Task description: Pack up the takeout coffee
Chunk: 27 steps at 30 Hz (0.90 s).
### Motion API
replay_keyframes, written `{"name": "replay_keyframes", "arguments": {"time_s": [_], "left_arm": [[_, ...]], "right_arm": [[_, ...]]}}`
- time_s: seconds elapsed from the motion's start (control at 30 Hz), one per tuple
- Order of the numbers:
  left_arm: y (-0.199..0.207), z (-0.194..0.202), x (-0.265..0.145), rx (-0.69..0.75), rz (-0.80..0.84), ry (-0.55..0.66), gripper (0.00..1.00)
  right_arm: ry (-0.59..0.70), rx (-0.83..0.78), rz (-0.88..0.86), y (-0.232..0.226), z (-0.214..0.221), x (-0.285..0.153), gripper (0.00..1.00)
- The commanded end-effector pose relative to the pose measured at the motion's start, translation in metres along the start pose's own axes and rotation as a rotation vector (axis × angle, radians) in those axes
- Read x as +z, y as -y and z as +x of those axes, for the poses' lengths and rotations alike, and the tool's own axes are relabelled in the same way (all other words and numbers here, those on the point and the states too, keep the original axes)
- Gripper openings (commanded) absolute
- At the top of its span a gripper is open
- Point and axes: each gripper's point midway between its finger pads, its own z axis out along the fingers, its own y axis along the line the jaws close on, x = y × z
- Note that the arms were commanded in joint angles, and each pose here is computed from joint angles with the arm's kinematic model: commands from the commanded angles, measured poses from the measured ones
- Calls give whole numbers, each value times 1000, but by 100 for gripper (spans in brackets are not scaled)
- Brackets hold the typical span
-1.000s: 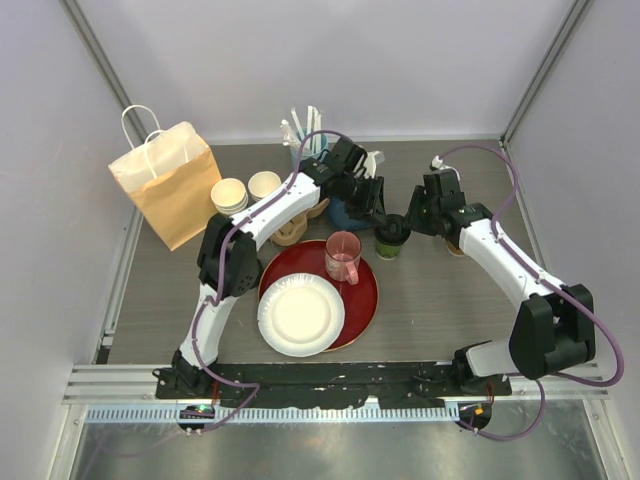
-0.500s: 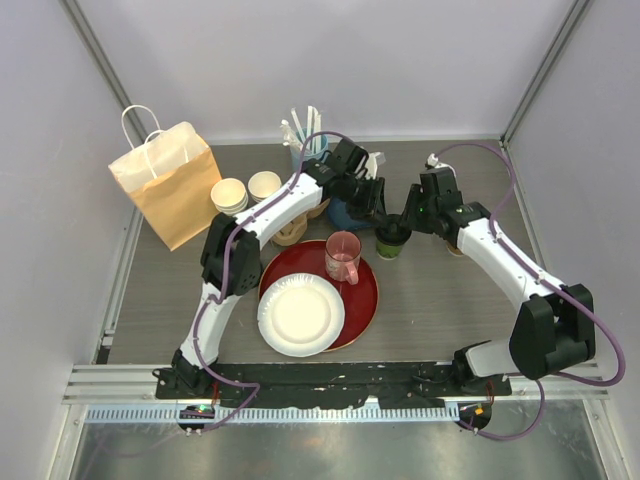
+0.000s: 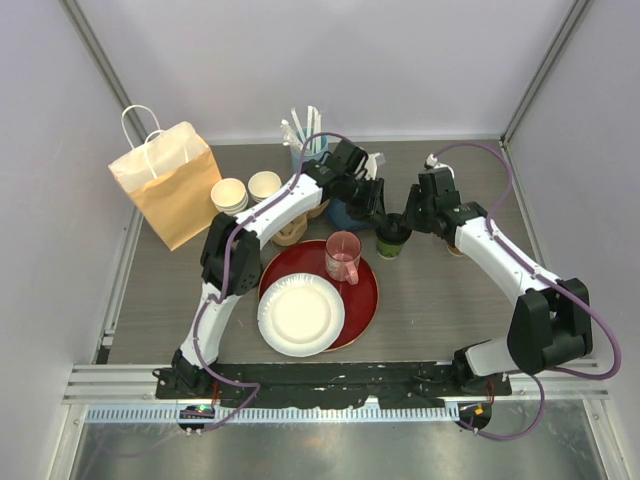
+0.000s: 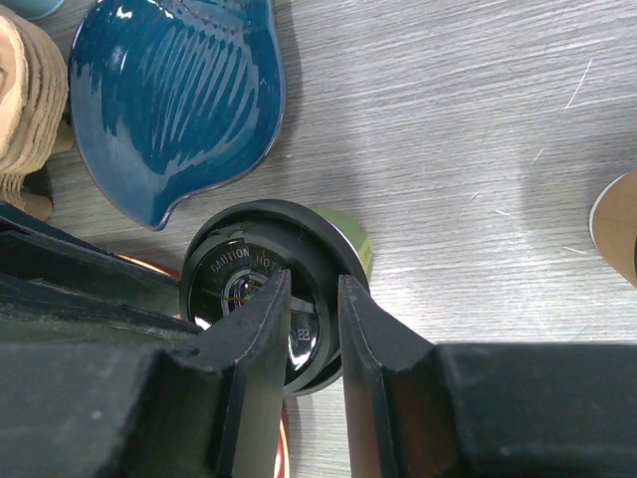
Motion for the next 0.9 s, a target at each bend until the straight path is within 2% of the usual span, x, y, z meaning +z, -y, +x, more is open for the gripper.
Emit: {"name": "replay_keyframes", "arguments": {"time_s": [0.0, 0.23, 0.87], "left_arm": [[6, 11, 6, 10, 31, -14, 35], [-8, 29, 16, -18, 16, -52, 35], [-28, 32, 18, -7, -26, -63, 36]], "right_arm": [[-56, 34, 36, 13, 28, 6, 31], [-160, 96, 62, 37, 82, 19, 29], [-283, 166, 148, 70, 158, 21, 27]]}}
